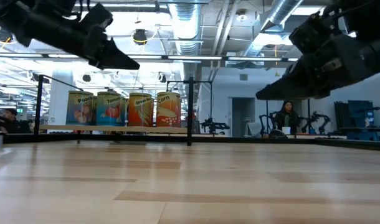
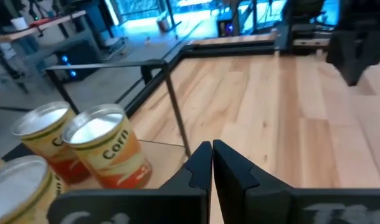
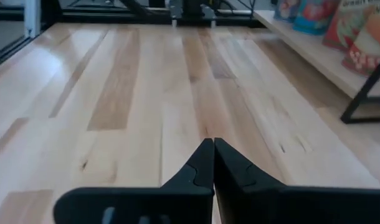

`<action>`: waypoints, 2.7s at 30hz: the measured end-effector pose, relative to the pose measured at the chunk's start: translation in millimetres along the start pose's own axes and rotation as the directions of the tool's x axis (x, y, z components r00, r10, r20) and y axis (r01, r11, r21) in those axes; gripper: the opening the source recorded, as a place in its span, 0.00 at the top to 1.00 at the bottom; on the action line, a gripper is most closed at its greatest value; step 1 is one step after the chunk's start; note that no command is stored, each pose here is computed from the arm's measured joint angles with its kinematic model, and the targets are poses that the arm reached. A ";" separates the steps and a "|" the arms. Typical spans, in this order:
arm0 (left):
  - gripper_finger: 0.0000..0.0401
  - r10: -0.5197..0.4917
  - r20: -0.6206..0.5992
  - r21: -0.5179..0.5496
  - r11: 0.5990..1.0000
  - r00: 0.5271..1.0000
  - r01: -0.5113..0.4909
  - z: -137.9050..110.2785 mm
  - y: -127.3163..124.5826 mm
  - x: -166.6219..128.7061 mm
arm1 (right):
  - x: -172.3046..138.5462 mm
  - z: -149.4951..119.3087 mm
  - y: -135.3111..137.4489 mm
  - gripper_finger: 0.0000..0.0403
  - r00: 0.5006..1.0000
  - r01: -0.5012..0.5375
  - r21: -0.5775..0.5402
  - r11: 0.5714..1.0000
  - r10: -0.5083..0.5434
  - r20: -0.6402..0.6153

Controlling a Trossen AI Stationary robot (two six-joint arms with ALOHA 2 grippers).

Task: Pick and place cans onto a shelf
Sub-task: Return to Home Position

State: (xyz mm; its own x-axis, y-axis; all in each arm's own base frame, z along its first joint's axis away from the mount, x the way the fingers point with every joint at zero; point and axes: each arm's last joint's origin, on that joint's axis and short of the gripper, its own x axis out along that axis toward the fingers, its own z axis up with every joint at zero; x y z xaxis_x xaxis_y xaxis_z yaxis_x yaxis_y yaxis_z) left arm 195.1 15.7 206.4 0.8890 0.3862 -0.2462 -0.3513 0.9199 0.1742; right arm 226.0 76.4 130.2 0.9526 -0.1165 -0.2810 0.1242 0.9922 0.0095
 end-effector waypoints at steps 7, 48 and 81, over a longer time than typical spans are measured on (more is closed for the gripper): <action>0.99 -0.045 0.068 -0.035 0.998 0.997 0.047 -25.0 -7.2 -12.4 | -6.0 7.5 -1.0 0.95 1.000 -0.005 -0.070 0.998 0.005 0.005; 0.99 -0.213 0.339 -0.054 0.968 0.916 0.245 -60.6 15.1 -84.9 | -128.8 14.4 -98.9 0.97 0.921 0.132 -0.110 0.985 -0.081 0.382; 0.99 -0.152 0.248 -0.172 0.965 0.957 0.198 -69.2 30.9 -73.1 | -118.7 -0.1 -118.6 0.93 0.954 0.203 -0.062 0.977 -0.183 0.236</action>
State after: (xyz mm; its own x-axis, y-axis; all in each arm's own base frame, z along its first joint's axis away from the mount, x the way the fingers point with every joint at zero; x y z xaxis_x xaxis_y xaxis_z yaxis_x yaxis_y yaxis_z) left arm 98.9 20.6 163.8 0.9768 0.2127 -0.0256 -0.2137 0.9759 -0.0443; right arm 98.2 -27.5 162.3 0.9518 -0.3035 -0.0437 0.2975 0.9486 -0.1074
